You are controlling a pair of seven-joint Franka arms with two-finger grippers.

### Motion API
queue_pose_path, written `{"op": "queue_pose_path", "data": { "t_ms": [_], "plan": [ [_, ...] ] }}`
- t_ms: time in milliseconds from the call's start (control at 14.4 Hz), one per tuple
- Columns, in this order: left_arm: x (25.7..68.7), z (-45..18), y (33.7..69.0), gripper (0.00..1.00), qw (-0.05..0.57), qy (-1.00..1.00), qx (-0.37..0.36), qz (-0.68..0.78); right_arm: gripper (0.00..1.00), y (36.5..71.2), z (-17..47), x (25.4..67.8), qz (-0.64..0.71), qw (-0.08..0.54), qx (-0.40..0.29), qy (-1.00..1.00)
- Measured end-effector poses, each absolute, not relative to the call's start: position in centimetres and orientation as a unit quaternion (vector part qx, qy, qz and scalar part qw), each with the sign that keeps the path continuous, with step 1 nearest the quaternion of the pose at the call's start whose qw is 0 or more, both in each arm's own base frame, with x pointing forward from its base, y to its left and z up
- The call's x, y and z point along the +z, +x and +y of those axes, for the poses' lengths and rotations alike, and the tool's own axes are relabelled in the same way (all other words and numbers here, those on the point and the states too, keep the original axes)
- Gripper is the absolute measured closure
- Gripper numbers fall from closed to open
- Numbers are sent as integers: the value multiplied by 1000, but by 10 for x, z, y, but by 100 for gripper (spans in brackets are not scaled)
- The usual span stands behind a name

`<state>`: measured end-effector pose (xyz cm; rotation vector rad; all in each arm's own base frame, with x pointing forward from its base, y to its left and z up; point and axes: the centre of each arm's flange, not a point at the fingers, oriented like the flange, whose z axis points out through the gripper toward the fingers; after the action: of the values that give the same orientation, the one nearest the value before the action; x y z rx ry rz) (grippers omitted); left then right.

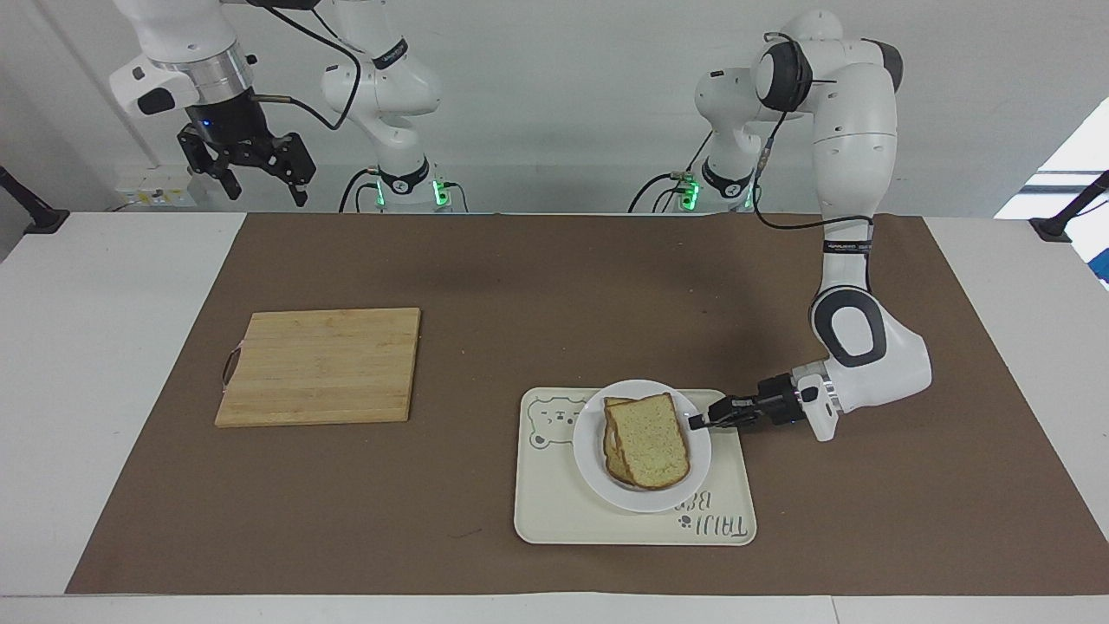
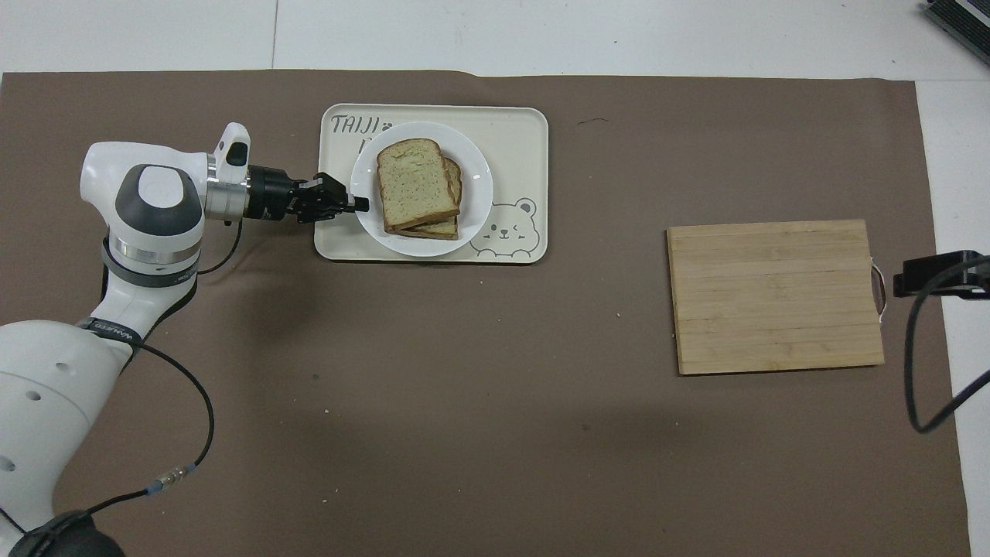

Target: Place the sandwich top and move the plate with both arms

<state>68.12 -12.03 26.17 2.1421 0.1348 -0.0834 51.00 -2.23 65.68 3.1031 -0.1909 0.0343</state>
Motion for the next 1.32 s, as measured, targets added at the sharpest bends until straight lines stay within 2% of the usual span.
{"op": "queue_pose_path", "data": {
  "t_ms": [139,208,278,416,555,763,972,1319],
  "plan": [
    [262,-126,681,95,474,878,-31,53,0,510,-22,657,-61,16,11,998],
    [263,-126,682,91,474,878,-31,53,0,510,-22,657,-61,16,11,998],
    [263,-125,682,82,474,879,-30,54,0,510,-22,657,-61,16,11,998],
    [263,-119,684,62,472,879,-27,57,0,510,-22,657,-61,16,11,998],
    [268,-106,688,36,469,881,-17,62,0,510,-22,657,-61,16,11,998],
    [294,-92,694,2,454,890,0,51,0,510,-22,657,-61,16,11,998],
    [339,-83,694,0,412,909,0,63,0,510,-22,657,-61,16,11,998],
    [406,-73,683,0,289,955,4,64,0,510,-22,657,-61,16,11,998]
  ]
}}
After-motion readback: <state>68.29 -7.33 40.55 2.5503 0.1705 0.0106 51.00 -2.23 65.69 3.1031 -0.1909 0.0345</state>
